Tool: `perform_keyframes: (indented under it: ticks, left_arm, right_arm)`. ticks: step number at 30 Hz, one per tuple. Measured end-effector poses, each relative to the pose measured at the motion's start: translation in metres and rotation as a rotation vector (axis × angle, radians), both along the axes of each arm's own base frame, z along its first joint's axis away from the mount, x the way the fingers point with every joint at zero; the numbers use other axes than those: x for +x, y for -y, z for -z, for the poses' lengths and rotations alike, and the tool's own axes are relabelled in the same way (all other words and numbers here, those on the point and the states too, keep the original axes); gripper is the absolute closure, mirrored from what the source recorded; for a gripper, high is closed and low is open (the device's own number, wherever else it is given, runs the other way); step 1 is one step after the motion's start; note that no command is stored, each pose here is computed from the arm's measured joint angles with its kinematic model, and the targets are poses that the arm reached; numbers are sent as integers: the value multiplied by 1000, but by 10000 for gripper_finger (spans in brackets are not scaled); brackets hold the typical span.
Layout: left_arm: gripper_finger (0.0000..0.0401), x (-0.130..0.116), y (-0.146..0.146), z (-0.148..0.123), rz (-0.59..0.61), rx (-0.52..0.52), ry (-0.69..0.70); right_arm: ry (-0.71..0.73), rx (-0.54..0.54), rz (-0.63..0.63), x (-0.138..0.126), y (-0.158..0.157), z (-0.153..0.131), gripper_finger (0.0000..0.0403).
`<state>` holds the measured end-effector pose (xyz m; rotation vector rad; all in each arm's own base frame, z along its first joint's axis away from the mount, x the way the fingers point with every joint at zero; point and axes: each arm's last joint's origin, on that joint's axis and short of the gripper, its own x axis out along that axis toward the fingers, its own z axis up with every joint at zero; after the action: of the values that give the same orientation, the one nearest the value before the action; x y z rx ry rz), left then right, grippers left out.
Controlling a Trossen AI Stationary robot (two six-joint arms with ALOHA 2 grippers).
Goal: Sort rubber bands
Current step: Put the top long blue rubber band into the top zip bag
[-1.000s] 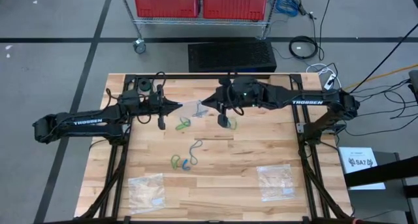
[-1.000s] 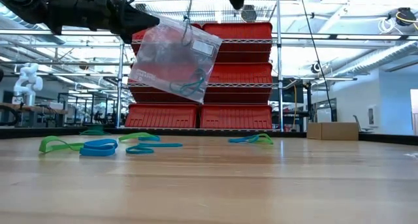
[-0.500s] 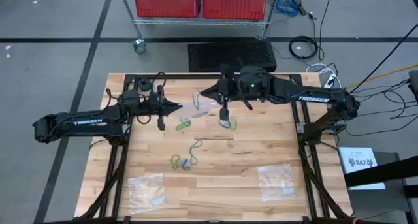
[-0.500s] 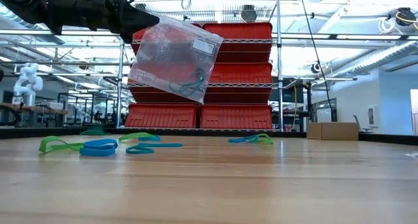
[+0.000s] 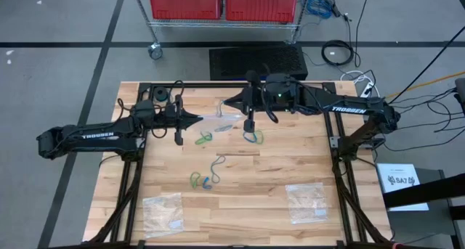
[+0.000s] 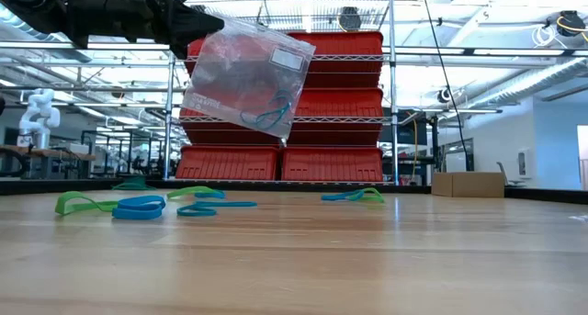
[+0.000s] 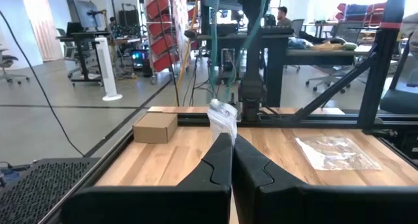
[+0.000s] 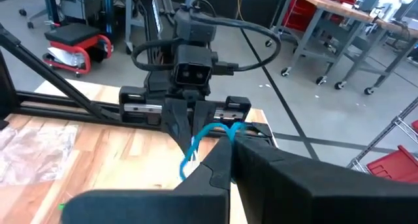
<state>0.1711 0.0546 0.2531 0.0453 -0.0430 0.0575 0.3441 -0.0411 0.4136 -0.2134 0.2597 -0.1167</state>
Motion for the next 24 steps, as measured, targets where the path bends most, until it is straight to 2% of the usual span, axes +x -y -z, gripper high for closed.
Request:
perform_keyframes:
  ticks: [17,24]
  left_arm:
    - [401,1,4,-3,24,9,25]
    - [401,1,4,-2,23,8,22]
  right_arm:
    - [-77,-7,5,9,4,16,403]
    - [-35,-19,9,8,6,10,403]
